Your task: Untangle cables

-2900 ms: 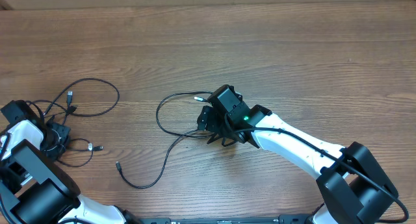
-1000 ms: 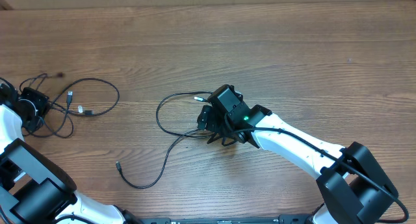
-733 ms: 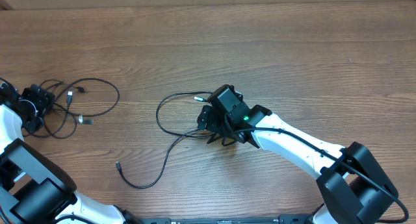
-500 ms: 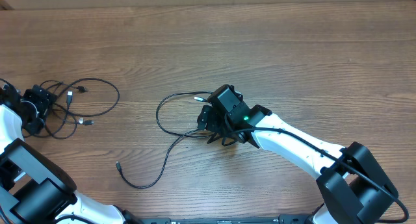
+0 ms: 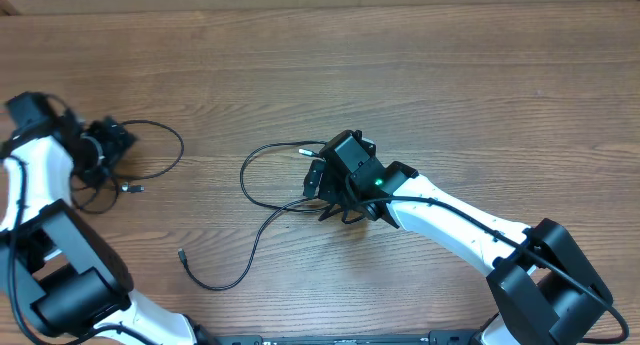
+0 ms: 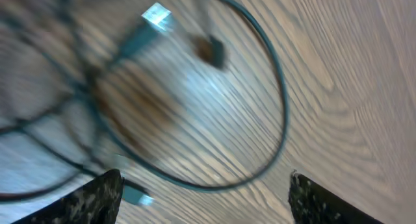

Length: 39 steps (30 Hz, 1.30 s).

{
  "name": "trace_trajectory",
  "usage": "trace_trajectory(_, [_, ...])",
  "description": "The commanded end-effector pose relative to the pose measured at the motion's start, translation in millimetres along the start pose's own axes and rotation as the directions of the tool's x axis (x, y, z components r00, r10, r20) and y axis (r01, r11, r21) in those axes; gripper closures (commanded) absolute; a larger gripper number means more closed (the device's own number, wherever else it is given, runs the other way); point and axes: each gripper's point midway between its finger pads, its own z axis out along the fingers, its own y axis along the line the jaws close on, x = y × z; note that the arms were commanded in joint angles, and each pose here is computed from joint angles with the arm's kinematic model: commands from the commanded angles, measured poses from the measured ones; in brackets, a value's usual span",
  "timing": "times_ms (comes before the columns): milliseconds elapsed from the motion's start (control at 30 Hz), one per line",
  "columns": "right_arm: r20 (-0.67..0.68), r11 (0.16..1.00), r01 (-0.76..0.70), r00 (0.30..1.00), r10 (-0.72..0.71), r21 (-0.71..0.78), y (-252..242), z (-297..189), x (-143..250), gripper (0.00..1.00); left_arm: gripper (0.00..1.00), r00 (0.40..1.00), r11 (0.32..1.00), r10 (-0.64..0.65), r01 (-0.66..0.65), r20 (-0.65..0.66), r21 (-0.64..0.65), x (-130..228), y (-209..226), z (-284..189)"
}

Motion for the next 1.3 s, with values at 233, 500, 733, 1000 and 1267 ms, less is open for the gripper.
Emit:
trace_trajectory(233, [0.048, 0.998, 0.006, 0.999, -0.010, 0.065, -13, 1, -5, 0.00, 0.18, 0.963, 0.971, 0.239, -0.237, -0.128, 0.034, 56, -61, 14])
trace_trajectory(500, [0.078, 0.994, -0.025, 0.997, 0.016, 0.111, -28, -1, -18, 0.00, 0.18, 0.892, 0.921, 0.387, -0.384, -0.235, 0.061, 101, -83, 18])
trace_trajectory(733, [0.110, 0.987, -0.100, 0.990, 0.086, 0.127, -48, -3, -41, 0.00, 0.18, 0.849, 0.896, 0.439, -0.437, -0.295, 0.076, 129, -95, 18])
trace_trajectory(1000, [0.187, 0.950, -0.236, 0.962, 0.198, 0.205, -98, -13, -79, 0.00, 0.18, 0.792, 0.863, 0.494, -0.496, -0.360, 0.094, 162, -108, 18])
trace_trajectory(1267, [0.213, 0.927, -0.289, 0.947, 0.240, 0.239, -120, -18, -90, 0.00, 0.19, 0.722, 0.814, 0.566, -0.568, -0.398, 0.126, 193, -122, 17])
